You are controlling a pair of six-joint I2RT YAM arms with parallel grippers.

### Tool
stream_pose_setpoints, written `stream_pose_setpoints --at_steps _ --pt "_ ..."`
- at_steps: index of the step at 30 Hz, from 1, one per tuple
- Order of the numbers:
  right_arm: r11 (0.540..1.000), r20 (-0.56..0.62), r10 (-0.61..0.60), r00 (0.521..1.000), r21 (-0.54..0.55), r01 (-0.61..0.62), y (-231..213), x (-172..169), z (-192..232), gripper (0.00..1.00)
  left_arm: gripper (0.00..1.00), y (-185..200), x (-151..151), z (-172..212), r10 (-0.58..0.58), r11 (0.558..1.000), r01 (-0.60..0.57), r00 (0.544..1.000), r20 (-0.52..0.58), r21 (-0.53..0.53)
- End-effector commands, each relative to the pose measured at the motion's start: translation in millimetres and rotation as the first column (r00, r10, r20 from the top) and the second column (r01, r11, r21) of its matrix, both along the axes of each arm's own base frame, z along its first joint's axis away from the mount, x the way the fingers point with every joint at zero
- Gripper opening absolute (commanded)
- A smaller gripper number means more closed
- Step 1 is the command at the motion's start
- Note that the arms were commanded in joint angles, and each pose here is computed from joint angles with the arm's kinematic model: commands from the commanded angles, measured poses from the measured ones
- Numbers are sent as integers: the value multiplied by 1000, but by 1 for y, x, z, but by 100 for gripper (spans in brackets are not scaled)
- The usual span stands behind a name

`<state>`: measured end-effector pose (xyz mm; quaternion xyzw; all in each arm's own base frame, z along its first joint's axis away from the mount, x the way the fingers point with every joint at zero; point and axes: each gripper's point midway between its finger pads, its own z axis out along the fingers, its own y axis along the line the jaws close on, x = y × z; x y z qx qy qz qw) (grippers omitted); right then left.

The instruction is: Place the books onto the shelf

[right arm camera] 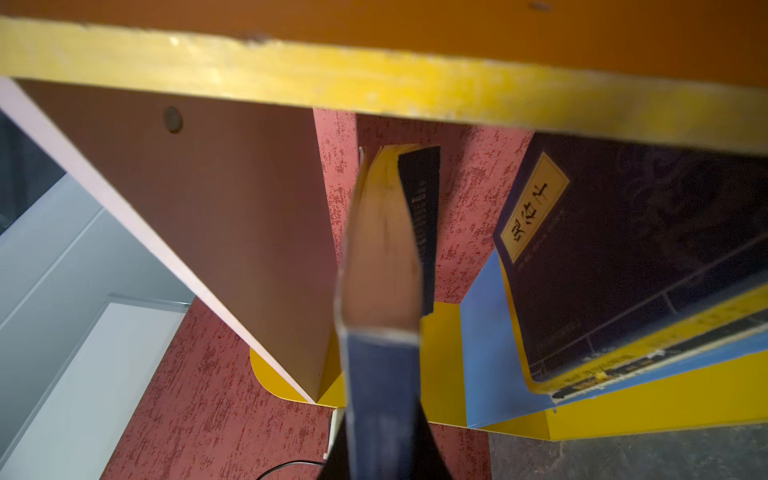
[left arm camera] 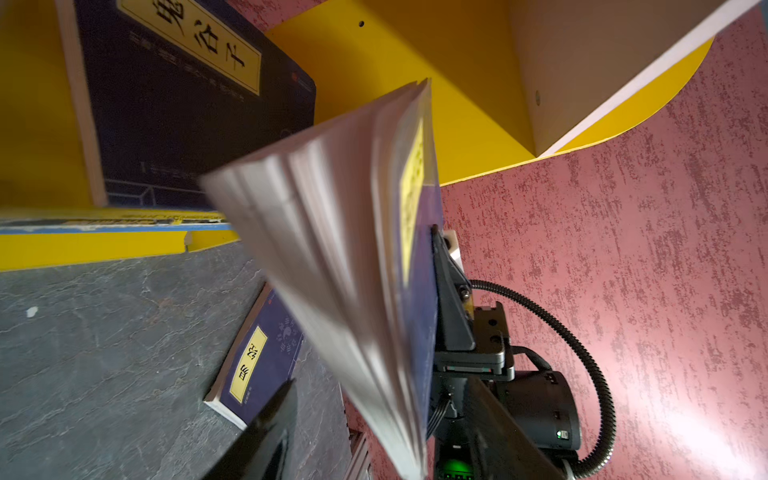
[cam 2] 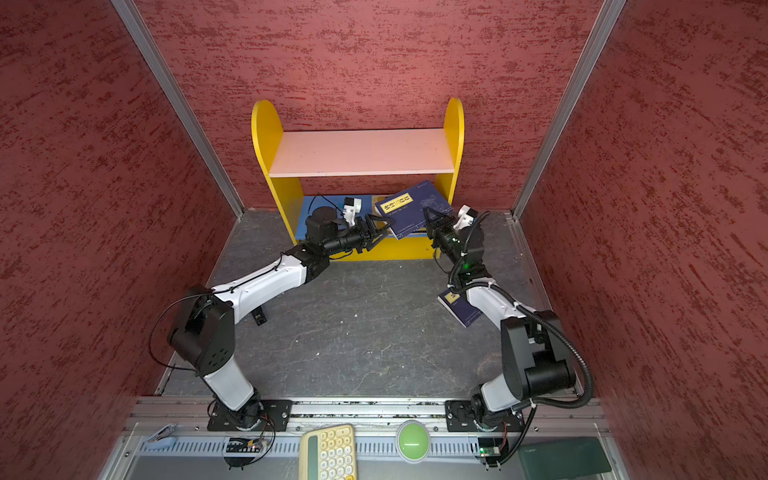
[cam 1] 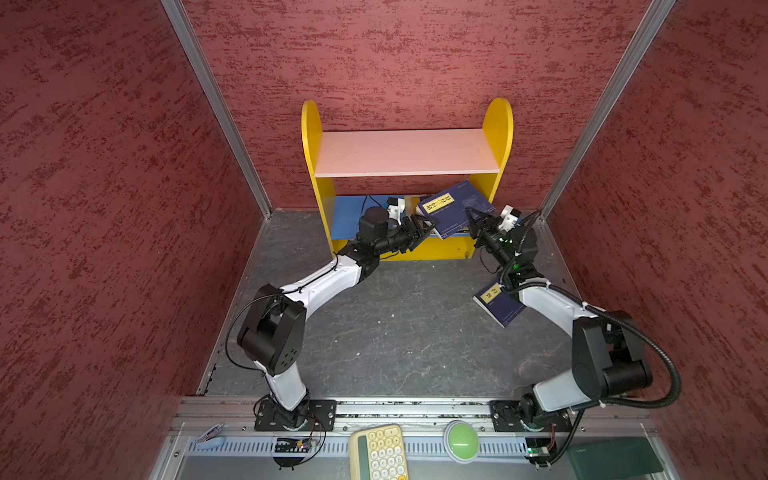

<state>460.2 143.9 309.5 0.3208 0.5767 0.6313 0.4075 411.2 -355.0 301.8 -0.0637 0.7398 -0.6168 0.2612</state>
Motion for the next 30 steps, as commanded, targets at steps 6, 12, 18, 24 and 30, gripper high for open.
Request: stream_pose_setpoints --at_steps 6,12,18,24,30 --pt "995 118 -32 993 96 21 3 12 39 7 56 -9 12 11 -72 996 73 997 22 -47" --pt "994 117 -41 992 108 28 3 21 43 7 49 -13 20 12 -92 994 93 996 18 -56" --pt "993 123 -30 992 121 15 6 27 43 7 29 -17 27 20 -95 993 97 995 35 -67" --pt "998 102 13 995 61 -19 16 32 33 16 9 -12 40 18 -93 993 95 995 24 -72" --pt "993 23 34 999 -117 -31 20 30 3 57 3 7 57 16 -139 989 141 990 32 -48"
